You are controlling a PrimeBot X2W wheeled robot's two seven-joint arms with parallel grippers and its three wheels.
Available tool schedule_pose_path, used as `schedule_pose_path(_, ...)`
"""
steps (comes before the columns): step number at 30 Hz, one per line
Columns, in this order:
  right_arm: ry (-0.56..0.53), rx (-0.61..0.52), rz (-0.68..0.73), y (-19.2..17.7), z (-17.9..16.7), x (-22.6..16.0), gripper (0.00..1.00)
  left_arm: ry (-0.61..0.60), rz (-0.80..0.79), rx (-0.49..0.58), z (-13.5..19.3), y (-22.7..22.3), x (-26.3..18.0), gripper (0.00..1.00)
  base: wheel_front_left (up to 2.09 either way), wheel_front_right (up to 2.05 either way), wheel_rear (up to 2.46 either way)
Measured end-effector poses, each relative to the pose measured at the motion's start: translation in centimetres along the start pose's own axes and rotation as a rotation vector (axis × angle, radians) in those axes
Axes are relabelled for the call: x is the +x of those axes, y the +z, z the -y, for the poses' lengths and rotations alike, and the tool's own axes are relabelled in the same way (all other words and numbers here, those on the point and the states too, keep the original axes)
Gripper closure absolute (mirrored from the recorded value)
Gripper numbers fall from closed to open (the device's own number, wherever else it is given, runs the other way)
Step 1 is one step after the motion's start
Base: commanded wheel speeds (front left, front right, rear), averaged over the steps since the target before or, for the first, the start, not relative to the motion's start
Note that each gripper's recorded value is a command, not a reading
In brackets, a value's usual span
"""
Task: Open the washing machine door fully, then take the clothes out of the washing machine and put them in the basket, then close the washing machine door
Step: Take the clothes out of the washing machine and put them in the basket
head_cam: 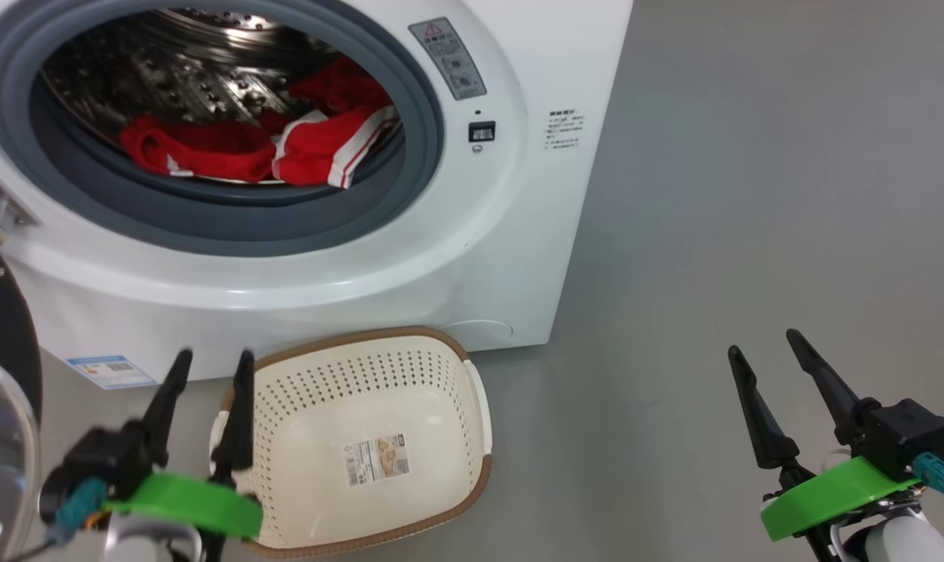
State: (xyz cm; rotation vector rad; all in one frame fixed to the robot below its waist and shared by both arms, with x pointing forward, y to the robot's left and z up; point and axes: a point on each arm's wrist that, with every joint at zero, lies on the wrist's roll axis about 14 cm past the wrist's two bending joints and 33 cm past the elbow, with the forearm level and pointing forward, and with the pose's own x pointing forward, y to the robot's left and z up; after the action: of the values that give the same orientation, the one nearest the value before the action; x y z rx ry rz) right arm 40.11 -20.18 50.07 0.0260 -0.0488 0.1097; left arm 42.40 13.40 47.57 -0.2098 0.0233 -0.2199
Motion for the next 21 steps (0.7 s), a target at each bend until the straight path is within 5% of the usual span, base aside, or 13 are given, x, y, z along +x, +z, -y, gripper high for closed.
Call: schedule_pose_path(21, -0.026, 0.04, -0.031, -1.8, -0.1, 2.3, 0.0, -0.162, -0.156, 0.148, 2.4, -0.8, 15.9, 0.0, 0.0, 0.0, 0.0)
